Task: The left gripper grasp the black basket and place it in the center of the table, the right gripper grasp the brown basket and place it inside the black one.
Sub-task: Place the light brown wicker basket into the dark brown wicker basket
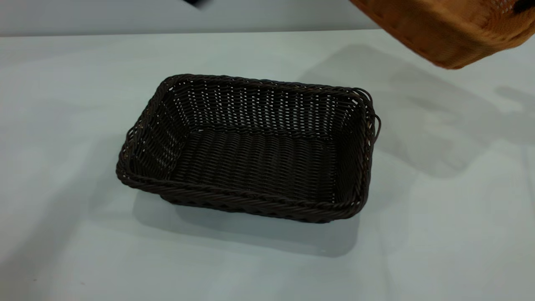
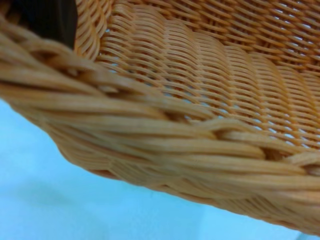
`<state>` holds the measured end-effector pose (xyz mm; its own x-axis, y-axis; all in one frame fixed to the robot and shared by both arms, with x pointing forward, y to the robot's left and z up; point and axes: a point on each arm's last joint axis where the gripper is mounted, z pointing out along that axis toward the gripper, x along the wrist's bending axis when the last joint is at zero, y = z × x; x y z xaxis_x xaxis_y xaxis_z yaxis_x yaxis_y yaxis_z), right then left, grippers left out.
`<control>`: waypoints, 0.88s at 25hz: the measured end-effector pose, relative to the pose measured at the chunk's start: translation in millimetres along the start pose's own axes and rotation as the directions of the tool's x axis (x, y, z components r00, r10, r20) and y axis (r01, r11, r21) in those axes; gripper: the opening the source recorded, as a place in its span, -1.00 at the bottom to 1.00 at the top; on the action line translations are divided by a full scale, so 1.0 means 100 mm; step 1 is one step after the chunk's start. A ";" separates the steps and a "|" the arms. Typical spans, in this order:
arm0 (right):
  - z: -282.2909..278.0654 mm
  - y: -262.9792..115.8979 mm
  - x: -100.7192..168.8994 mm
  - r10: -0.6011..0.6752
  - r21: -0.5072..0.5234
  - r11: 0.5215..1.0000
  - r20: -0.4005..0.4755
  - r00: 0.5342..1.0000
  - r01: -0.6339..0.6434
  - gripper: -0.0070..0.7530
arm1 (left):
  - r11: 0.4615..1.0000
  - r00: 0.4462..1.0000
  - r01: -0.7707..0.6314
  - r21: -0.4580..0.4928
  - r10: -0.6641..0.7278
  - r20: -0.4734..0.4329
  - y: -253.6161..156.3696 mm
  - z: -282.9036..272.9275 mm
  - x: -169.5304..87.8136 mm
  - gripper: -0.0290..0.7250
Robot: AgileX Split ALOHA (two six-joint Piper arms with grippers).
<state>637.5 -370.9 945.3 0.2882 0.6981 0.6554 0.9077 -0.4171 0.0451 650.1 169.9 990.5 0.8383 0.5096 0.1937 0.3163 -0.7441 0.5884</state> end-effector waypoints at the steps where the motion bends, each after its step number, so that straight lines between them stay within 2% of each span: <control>1: -0.02 -0.05 0.06 -0.019 0.032 0.999 0.015 1.000 0.018 -0.78 | 0.998 0.998 0.053 -0.013 -0.054 -0.029 -0.07 -0.11 0.12 0.43; 5: 0.18 -0.29 0.37 -0.132 0.192 0.975 0.078 0.988 0.115 -0.78 | 0.961 0.960 0.252 -0.112 -0.263 -0.096 -0.28 -0.46 0.48 0.43; 10: 0.59 -0.64 0.83 -0.293 0.339 0.909 0.100 0.951 0.244 -0.78 | 0.882 0.890 0.421 -0.211 -0.447 -0.093 -0.48 -0.63 0.72 0.43; 16: 0.96 -0.99 1.22 -0.394 0.397 0.856 0.085 0.915 0.331 -0.78 | 0.871 0.883 0.442 -0.214 -0.465 -0.070 -0.51 -0.65 0.73 0.43; 22: 1.22 -1.07 1.26 -0.388 0.377 0.869 0.113 0.915 0.322 -0.78 | 0.873 0.886 0.443 -0.204 -0.461 -0.045 -0.51 -0.65 0.70 0.43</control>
<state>613.5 -167.5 930.7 -0.0542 0.8659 0.4972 0.9961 0.0817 -0.0337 664.1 271.9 1025.0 0.5774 0.8140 -0.0641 0.5574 -0.3356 0.7594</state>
